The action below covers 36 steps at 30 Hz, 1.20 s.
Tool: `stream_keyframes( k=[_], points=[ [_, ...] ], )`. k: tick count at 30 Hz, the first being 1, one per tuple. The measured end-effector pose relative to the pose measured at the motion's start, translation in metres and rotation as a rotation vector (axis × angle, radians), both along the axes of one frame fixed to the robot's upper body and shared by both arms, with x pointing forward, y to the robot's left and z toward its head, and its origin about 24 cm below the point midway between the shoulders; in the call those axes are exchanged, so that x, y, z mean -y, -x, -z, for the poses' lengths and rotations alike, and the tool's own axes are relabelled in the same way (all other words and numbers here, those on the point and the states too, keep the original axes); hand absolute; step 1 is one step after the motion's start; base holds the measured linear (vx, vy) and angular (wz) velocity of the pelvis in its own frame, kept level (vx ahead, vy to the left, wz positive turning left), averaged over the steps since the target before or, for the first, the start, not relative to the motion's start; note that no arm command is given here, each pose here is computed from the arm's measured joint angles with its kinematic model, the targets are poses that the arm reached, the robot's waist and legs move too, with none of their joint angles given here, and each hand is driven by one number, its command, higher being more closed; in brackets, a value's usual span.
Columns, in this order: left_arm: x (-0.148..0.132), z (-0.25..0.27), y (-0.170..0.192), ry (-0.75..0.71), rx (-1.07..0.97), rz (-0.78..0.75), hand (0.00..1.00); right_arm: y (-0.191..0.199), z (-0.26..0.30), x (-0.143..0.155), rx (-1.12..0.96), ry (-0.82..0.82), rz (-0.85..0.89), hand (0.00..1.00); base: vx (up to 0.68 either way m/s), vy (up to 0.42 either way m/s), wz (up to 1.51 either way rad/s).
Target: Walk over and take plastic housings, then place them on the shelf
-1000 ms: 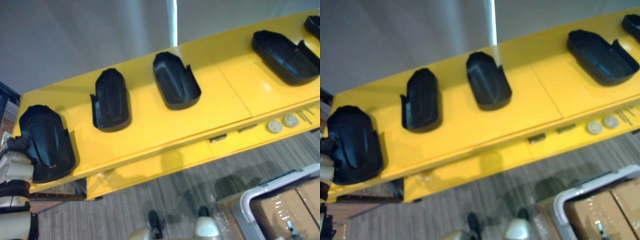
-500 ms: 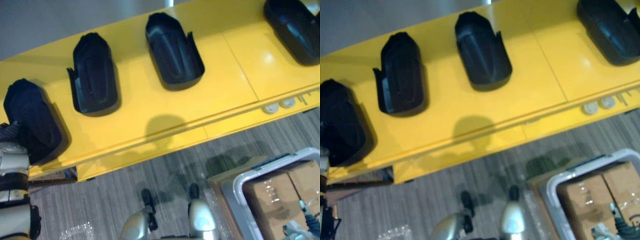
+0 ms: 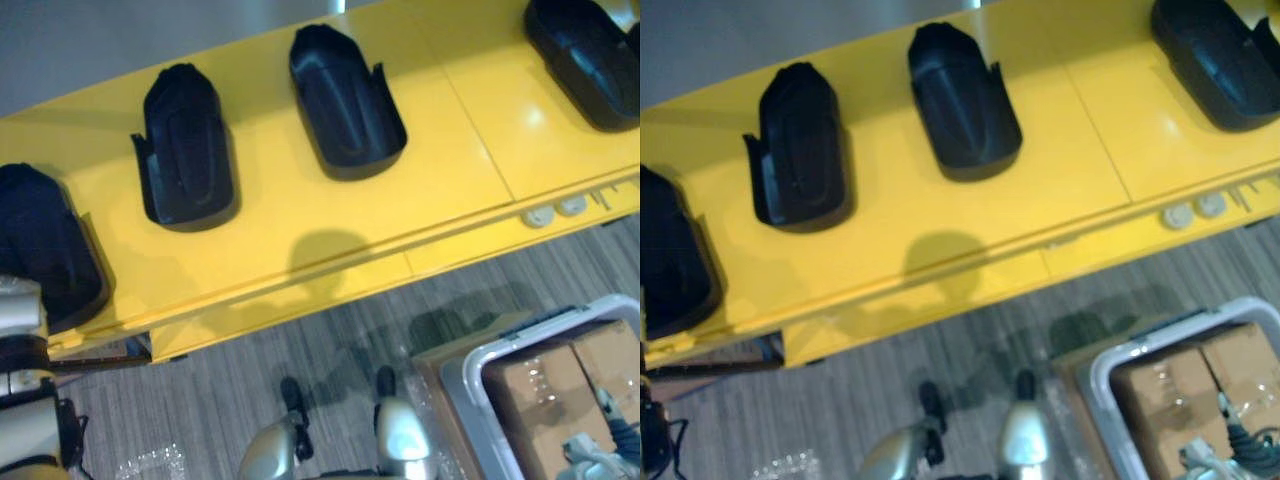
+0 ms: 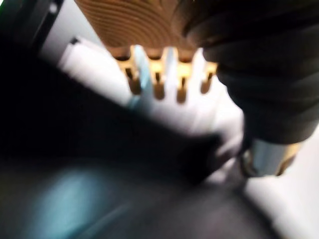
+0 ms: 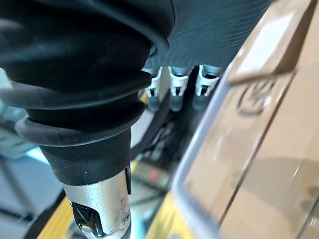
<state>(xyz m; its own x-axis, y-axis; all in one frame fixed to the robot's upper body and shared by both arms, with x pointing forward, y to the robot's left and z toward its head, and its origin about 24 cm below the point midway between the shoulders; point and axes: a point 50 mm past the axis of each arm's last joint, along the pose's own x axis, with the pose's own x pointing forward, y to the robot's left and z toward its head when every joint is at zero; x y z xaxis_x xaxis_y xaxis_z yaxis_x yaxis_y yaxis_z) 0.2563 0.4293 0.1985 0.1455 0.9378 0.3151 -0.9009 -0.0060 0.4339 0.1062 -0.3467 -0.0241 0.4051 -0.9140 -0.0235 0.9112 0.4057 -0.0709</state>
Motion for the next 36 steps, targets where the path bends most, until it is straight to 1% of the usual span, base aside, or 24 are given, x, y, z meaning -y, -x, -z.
stream_keyframes(
  k=[2,3,6,8,9,10,12,13,14,15,16,17,18,19,21,22,24,27,28,30,32,34,35,36],
  points=[
    [0.001,-0.024,0.003,-0.106,0.093,0.022,0.0,-0.011,-0.008,-0.008,0.034,0.038,-0.07,0.0,0.0,0.0,0.17],
    [0.002,-0.027,0.002,-0.121,0.109,0.032,0.0,-0.013,-0.009,-0.009,0.04,0.042,-0.084,0.0,0.03,0.002,0.16],
    [0.01,-0.036,0.0,-0.157,0.194,0.11,0.0,-0.029,-0.022,-0.021,0.108,0.071,-0.212,0.0,0.09,-0.001,0.07],
    [0.02,-0.043,-0.001,-0.211,0.25,0.227,0.0,-0.05,-0.039,-0.039,0.184,0.104,-0.391,0.0,0.08,-0.002,0.02],
    [0.025,-0.045,-0.003,-0.213,0.279,0.276,0.0,-0.055,-0.044,-0.045,0.199,0.107,-0.466,0.0,0.03,-0.008,0.07],
    [0.028,-0.046,-0.004,-0.218,0.296,0.311,0.0,-0.059,-0.045,-0.048,0.202,0.089,-0.522,0.0,0.02,-0.016,0.2],
    [0.037,-0.043,-0.006,-0.214,0.327,0.426,0.0,-0.071,-0.037,-0.055,0.14,-0.01,-0.709,0.0,0.01,-0.017,0.21],
    [0.038,-0.04,-0.007,-0.204,0.325,0.449,0.0,-0.072,-0.033,-0.056,0.112,-0.047,-0.744,0.0,-0.01,-0.009,0.11],
    [0.041,-0.035,-0.008,-0.178,0.326,0.501,0.0,-0.073,-0.021,-0.057,0.043,-0.126,-0.787,0.0,-0.02,-0.012,0.2],
    [0.047,-0.03,-0.01,-0.164,0.322,0.566,0.0,-0.072,-0.006,-0.058,-0.042,-0.194,-0.793,0.0,-0.02,-0.022,0.28],
    [0.051,-0.028,-0.01,-0.152,0.326,0.601,0.0,-0.071,0.001,-0.058,-0.072,-0.23,-0.783,0.0,-0.02,-0.021,0.35],
    [0.059,-0.022,-0.011,-0.13,0.327,0.666,0.0,-0.065,0.016,-0.057,-0.119,-0.318,-0.732,0.0,-0.04,-0.016,0.3],
    [0.07,-0.015,-0.01,-0.1,0.346,0.747,0.0,-0.057,0.03,-0.056,-0.171,-0.369,-0.683,0.0,-0.05,-0.005,0.24],
    [0.074,-0.012,-0.009,-0.091,0.352,0.783,0.0,-0.053,0.035,-0.055,-0.19,-0.389,-0.657,0.0,-0.05,-0.002,0.16],
    [0.092,-0.002,-0.002,-0.046,0.375,0.933,0.0,-0.042,0.05,-0.059,-0.21,-0.468,-0.552,0.0,-0.05,-0.002,0.08],
    [0.096,0.0,0.0,-0.028,0.384,0.969,0.0,-0.039,0.054,-0.06,-0.213,-0.496,-0.53,0.0,-0.05,-0.007,0.14],
    [0.111,0.013,0.004,0.044,0.395,1.091,0.0,-0.025,0.072,-0.07,-0.256,-0.591,-0.484,0.0,-0.03,-0.012,0.19],
    [0.128,0.027,0.013,0.091,0.392,1.209,0.0,-0.005,0.09,-0.084,-0.311,-0.684,-0.446,0.0,-0.01,-0.015,0.15],
    [0.139,0.033,0.017,0.118,0.388,1.288,0.0,0.007,0.1,-0.092,-0.347,-0.738,-0.443,0.0,0.01,-0.015,0.1],
    [0.15,0.039,0.02,0.137,0.374,1.361,0.0,0.016,0.106,-0.096,-0.371,-0.773,-0.456,0.0,0.0,-0.008,0.06],
    [0.17,0.053,0.021,0.222,0.364,1.482,0.0,0.025,0.112,-0.102,-0.388,-0.813,-0.473,0.0,-0.01,-0.011,0.09],
    [0.182,0.064,0.02,0.294,0.325,1.531,0.0,0.03,0.114,-0.103,-0.398,-0.828,-0.471,0.0,-0.02,-0.007,0.06],
    [0.191,0.076,0.02,0.367,0.277,1.56,0.0,0.035,0.117,-0.104,-0.412,-0.841,-0.46,0.0,0.0,0.0,0.0],
    [0.194,0.08,0.019,0.389,0.256,1.576,0.0,0.033,0.117,-0.105,-0.408,-0.842,-0.463,0.0,0.0,0.0,0.0]
  ],
)
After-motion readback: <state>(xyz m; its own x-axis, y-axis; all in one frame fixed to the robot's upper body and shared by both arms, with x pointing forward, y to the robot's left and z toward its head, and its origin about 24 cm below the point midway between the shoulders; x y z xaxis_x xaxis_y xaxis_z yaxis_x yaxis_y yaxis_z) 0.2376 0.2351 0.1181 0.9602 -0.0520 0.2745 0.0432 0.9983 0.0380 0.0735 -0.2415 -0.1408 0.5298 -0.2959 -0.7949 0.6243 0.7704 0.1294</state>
